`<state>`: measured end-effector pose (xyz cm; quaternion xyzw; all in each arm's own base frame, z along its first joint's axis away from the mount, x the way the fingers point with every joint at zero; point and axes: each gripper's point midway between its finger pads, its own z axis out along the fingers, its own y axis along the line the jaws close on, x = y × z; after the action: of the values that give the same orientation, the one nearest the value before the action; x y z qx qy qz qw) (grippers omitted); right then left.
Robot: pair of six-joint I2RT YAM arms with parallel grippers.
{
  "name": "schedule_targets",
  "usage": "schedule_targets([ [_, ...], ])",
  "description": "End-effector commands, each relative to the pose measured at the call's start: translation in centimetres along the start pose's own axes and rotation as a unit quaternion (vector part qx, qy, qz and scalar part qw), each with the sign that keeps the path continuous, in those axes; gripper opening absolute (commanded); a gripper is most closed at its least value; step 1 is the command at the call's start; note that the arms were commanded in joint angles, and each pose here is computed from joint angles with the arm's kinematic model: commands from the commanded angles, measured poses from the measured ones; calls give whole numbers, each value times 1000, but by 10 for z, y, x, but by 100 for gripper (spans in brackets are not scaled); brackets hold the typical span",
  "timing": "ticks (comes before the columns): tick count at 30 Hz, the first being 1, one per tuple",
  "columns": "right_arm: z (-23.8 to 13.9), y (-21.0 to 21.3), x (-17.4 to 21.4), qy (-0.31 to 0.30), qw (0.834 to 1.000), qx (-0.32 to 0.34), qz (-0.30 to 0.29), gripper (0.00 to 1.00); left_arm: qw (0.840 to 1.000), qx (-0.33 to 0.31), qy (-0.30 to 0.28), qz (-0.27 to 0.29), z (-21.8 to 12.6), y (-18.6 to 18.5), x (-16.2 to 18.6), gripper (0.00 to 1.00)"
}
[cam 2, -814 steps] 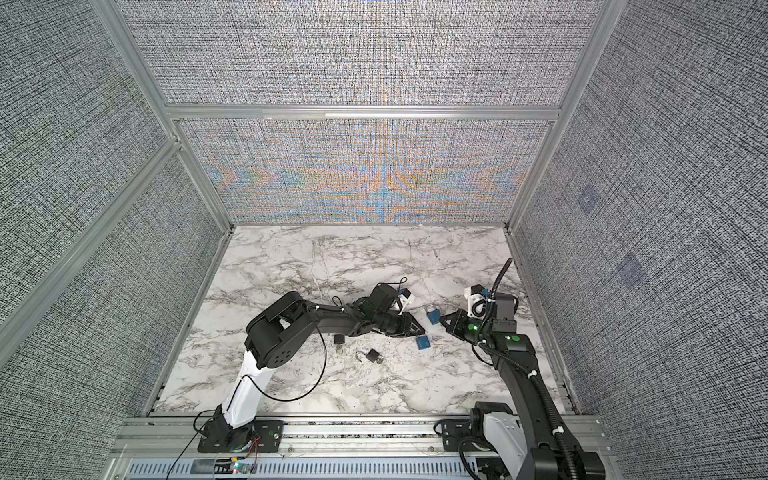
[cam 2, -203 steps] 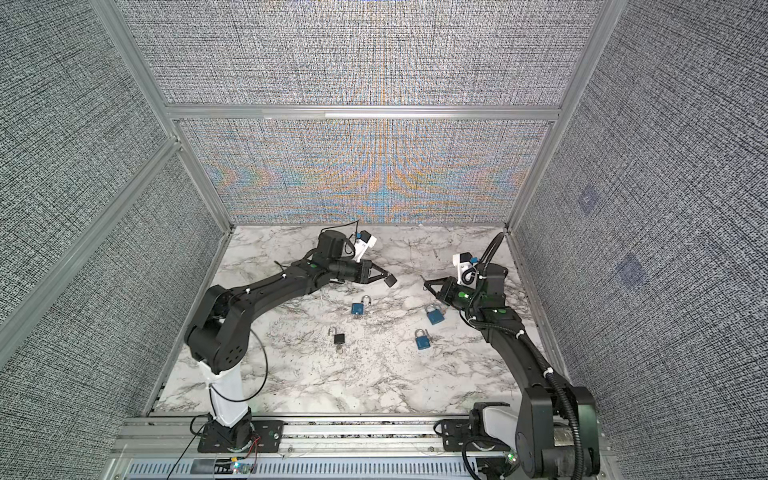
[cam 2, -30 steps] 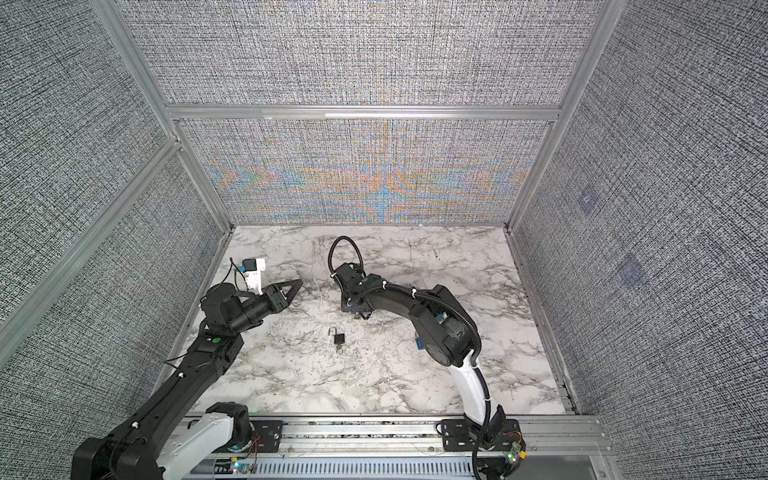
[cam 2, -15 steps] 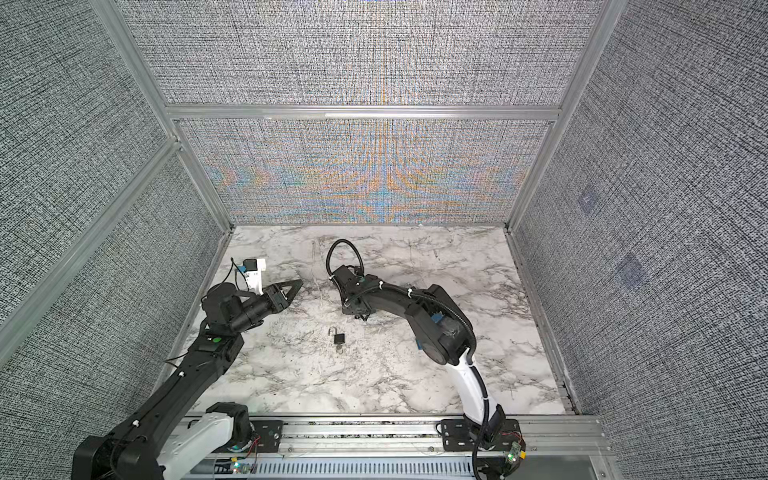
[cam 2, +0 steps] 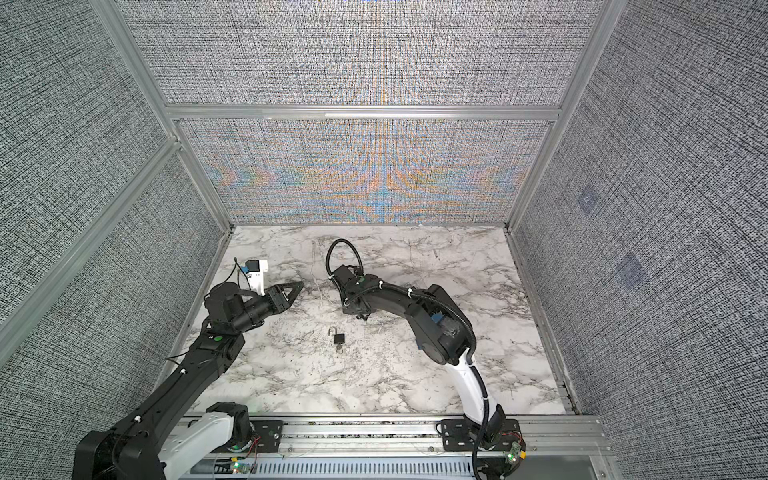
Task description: Lock with the key
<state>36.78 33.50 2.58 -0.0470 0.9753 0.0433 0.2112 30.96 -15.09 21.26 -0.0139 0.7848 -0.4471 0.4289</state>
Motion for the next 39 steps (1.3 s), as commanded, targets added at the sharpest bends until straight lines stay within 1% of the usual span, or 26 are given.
schedule_targets([
  [1,-7,1,11,24,999,-13,-22,23,1000,-20,10,6,4,11,4,41],
  [4,-16,6,16,28,998,-41,-38,23,999,-25,30,-8,10,20,14,41],
  [8,-33,5,22,22,996,-64,-51,23,999,-12,50,-17,21,24,27,41],
  [11,-43,6,24,14,995,-82,-62,23,997,9,70,-23,32,21,39,41],
  [17,-56,7,27,1,991,-104,-85,23,990,43,133,-26,57,17,70,40],
  [21,-66,7,28,-10,989,-116,-97,23,986,60,153,-33,67,16,80,40],
  [25,-74,9,29,-18,986,-128,-106,23,978,105,178,-39,78,2,86,40],
  [30,-82,8,30,-28,984,-136,-116,23,972,114,201,-47,92,0,93,40],
  [34,-87,5,29,-36,982,-137,-121,23,968,98,227,-53,105,8,101,42],
  [39,-93,5,28,-42,981,-141,-128,23,962,106,246,-54,117,5,108,43],
])
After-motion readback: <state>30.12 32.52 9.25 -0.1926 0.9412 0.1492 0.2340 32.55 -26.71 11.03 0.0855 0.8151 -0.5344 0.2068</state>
